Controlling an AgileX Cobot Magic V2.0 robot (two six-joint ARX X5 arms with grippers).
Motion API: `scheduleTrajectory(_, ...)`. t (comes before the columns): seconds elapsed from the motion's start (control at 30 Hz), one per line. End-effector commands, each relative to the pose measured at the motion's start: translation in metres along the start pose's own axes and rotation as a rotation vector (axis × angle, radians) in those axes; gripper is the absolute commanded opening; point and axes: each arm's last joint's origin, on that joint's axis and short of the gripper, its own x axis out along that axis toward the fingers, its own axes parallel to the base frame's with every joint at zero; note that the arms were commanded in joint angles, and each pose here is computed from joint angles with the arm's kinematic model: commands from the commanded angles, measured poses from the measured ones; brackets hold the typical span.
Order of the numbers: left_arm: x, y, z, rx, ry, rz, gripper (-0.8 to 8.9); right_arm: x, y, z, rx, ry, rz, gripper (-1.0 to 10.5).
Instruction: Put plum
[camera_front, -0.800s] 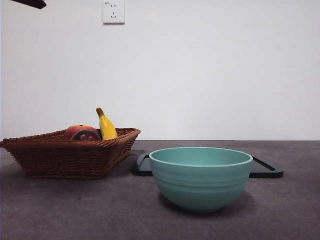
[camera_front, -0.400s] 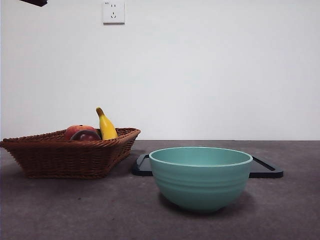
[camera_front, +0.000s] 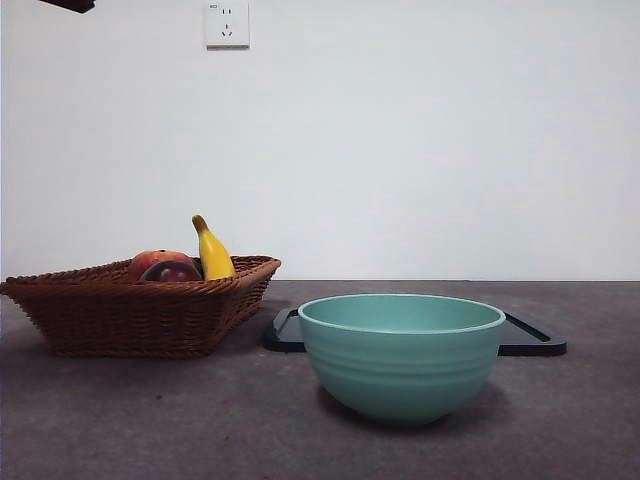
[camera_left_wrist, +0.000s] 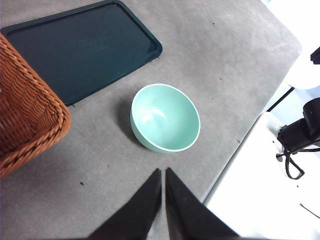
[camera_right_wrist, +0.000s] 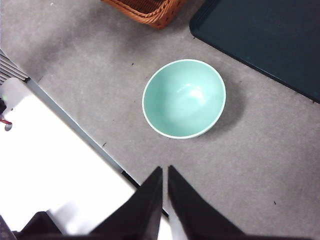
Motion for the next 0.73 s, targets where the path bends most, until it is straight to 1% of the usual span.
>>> scheduleTrajectory(0.03, -0.001, -0.001, 0.004, 0.031, -0.016, -0.003, 0.11, -0.003, 0.002, 0.003, -0.017, -0.012, 0.005, 0.1)
scheduleTrajectory(0.07, -0.003, -0.002, 0.004, 0.043, -0.028, 0.009, 0.10, -0.002, 0.002, 0.003, -0.017, -0.012, 0.005, 0.1)
scheduleTrajectory(0.17, -0.015, -0.006, 0.007, 0.147, -0.109, 0.085, 0.10, -0.002, 0.002, 0.003, -0.017, -0.012, 0.006, 0.1)
scheduleTrajectory(0.3, -0.040, -0.010, 0.018, 0.278, -0.343, 0.266, 0.10, -0.002, 0.002, 0.003, -0.017, -0.012, 0.005, 0.1)
scheduleTrajectory(0.37, -0.050, -0.011, 0.018, 0.334, -0.449, 0.343, 0.10, -0.002, 0.002, 0.003, -0.017, -0.012, 0.005, 0.1)
scheduleTrajectory(0.43, -0.058, -0.010, 0.014, 0.374, -0.548, 0.453, 0.10, -0.002, 0.002, 0.003, -0.017, -0.012, 0.005, 0.1)
scheduleTrajectory(0.53, -0.061, -0.007, -0.002, 0.391, -0.665, 0.616, 0.10, -0.002, 0.002, 0.003, -0.017, -0.012, 0.005, 0.1)
scheduleTrajectory(0.6, -0.060, -0.005, -0.016, 0.392, -0.713, 0.689, 0.10, -0.003, 0.002, 0.003, -0.017, -0.013, 0.005, 0.1)
scheduleTrajectory(0.73, -0.050, 0.000, -0.050, 0.368, -0.754, 0.804, 0.10, -0.002, 0.002, 0.003, -0.017, -0.012, 0.005, 0.1)
